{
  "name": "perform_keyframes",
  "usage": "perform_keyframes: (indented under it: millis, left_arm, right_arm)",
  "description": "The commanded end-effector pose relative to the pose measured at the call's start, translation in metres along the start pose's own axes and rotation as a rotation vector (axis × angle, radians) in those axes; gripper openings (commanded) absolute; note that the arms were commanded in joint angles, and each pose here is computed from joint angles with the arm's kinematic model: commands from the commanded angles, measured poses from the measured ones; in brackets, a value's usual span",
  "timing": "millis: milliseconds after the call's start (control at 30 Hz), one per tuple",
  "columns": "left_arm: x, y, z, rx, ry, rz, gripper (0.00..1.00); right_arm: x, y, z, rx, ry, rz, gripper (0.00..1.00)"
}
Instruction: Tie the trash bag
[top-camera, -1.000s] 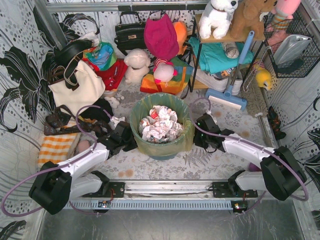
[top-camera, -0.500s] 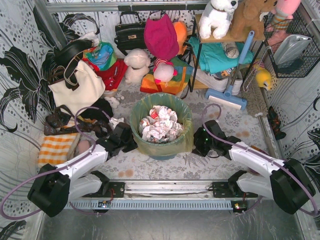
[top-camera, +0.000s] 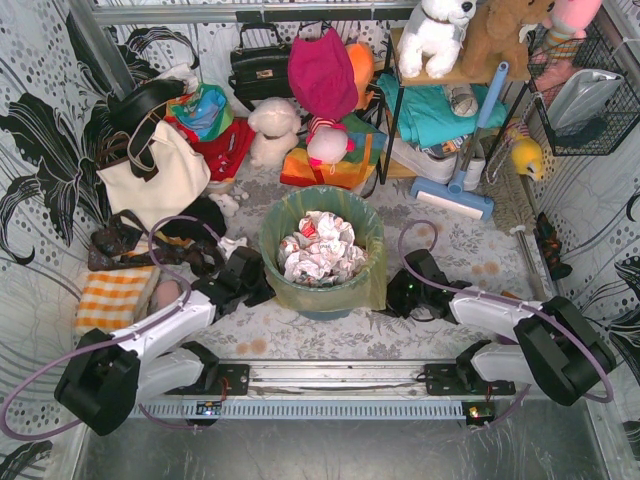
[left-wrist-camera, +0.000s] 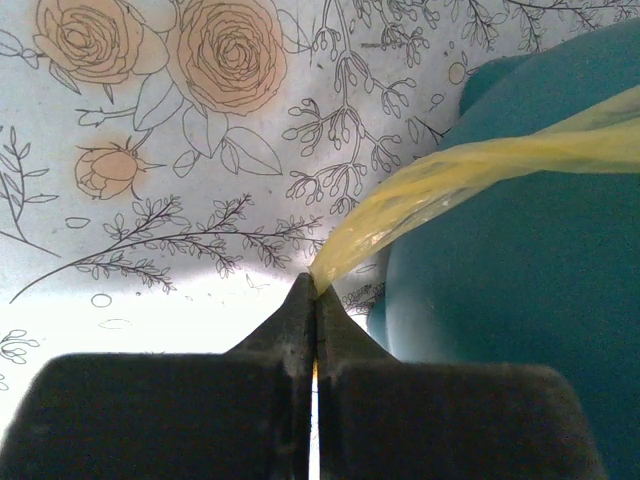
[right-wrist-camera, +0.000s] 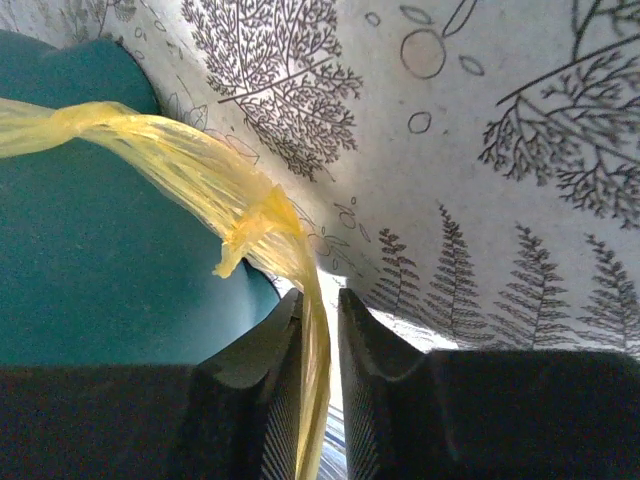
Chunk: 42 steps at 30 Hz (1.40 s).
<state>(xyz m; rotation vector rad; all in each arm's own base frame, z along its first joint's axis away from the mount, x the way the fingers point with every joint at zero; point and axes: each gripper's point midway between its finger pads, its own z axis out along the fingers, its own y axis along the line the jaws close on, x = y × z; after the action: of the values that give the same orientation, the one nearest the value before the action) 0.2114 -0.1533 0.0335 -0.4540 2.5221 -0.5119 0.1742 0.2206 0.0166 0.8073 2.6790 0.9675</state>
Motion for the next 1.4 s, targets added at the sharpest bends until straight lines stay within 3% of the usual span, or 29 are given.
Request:
perform_keyframes:
  millis: [0, 333, 900, 1100, 1367]
  left_arm:
    - [-0.008, -0.005, -0.004, 0.032, -0.055, -0.016, 0.00]
    - [-0.025, 0.008, -0.016, -0.027, -0.153, -0.039, 0.00]
    - [-0.050, 0.007, -0.053, -0.023, -0.266, -0.072, 0.00]
    - [-0.061, -0.024, -0.077, 0.153, -0.314, -0.033, 0.00]
    - [-0.079, -0.073, -0.146, 0.469, -0.439, 0.031, 0.00]
  right_arm:
    - [-0.009, 0.001, -0.001, -0.031, -0.043, 0.017, 0.19]
    - [-0.060, -0.020, -0.022, 0.004, -0.262, 0.036, 0.09]
    - [-0.104, 0.031, -0.072, -0.162, -0.529, -0.074, 0.03]
    - [-0.102, 0.065, -0.100, -0.263, -0.555, -0.185, 0.00]
    - [-0.089, 0.111, -0.141, -0.423, -0.533, -0.223, 0.00]
